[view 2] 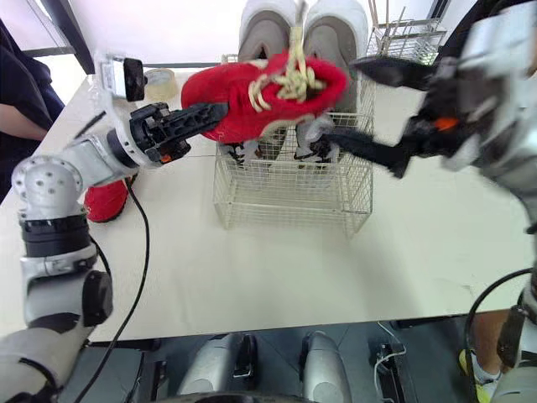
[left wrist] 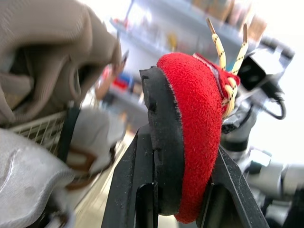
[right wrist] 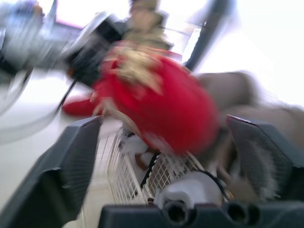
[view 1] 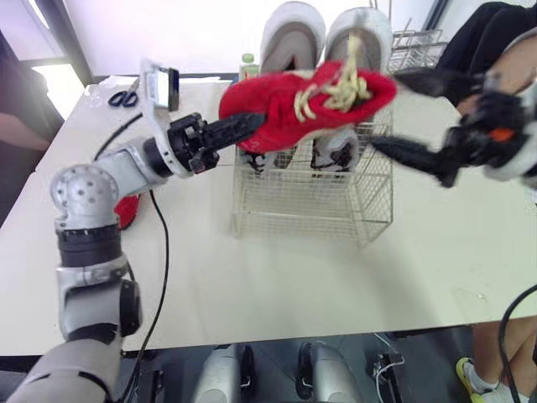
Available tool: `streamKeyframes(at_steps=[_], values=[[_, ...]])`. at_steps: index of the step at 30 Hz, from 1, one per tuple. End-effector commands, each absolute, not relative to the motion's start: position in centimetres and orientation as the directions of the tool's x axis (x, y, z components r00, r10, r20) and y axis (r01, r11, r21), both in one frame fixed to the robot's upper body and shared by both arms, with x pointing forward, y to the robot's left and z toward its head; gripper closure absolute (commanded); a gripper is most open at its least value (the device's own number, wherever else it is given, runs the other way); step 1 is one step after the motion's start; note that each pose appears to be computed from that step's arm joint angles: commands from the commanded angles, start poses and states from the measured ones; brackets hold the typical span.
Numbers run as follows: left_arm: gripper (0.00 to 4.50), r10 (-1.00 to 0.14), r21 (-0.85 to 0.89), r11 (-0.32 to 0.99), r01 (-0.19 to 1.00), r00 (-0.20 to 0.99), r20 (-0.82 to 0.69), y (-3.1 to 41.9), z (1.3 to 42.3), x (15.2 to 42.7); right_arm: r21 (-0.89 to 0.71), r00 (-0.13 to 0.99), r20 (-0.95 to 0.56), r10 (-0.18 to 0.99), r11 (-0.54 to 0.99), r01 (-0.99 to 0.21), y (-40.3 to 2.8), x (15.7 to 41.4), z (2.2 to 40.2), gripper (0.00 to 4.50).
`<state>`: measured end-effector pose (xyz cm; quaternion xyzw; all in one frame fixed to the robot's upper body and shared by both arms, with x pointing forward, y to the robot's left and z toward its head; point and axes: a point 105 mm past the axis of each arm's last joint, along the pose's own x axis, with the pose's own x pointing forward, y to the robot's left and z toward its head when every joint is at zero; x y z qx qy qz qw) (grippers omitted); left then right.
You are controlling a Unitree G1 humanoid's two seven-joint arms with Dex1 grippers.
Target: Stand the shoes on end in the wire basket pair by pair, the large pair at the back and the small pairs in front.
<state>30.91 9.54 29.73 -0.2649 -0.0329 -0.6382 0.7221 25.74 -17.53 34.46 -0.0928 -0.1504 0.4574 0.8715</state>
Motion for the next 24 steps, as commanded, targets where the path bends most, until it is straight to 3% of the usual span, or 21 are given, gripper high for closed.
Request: streamKeyframes(at_steps=[1,5,10,15,24], values=[[4.21,-0.849,-0.274,0.037,0.961,0.175,0.499,10.0,32.4,29.9,-0.123,0.566,0.29,0.772,0.616,-0.778,-19.5,25.1,34.7,0.05],[4.21,-0.822,-0.268,0.024,0.963,0.171,0.543,9.4,32.9,29.7,0.029,0.565,0.407,0.718,0.608,-0.793,-19.5,25.4,34.1,0.05],[4.21,-0.798,-0.26,0.0,0.966,0.157,0.582,8.4,33.4,29.5,0.11,0.475,0.493,0.73,0.489,-0.866,-15.3,25.8,33.6,0.05],[4.21,-0.792,-0.261,-0.011,0.965,0.151,0.592,7.6,33.2,29.5,0.13,0.4,0.562,0.724,0.4,-0.907,-11.8,26.4,33.8,0.05],[4.21,-0.794,-0.254,-0.022,0.967,0.138,0.592,6.6,32.8,29.2,0.092,0.322,0.591,0.739,0.335,-0.938,-9.7,26.7,34.3,0.05]])
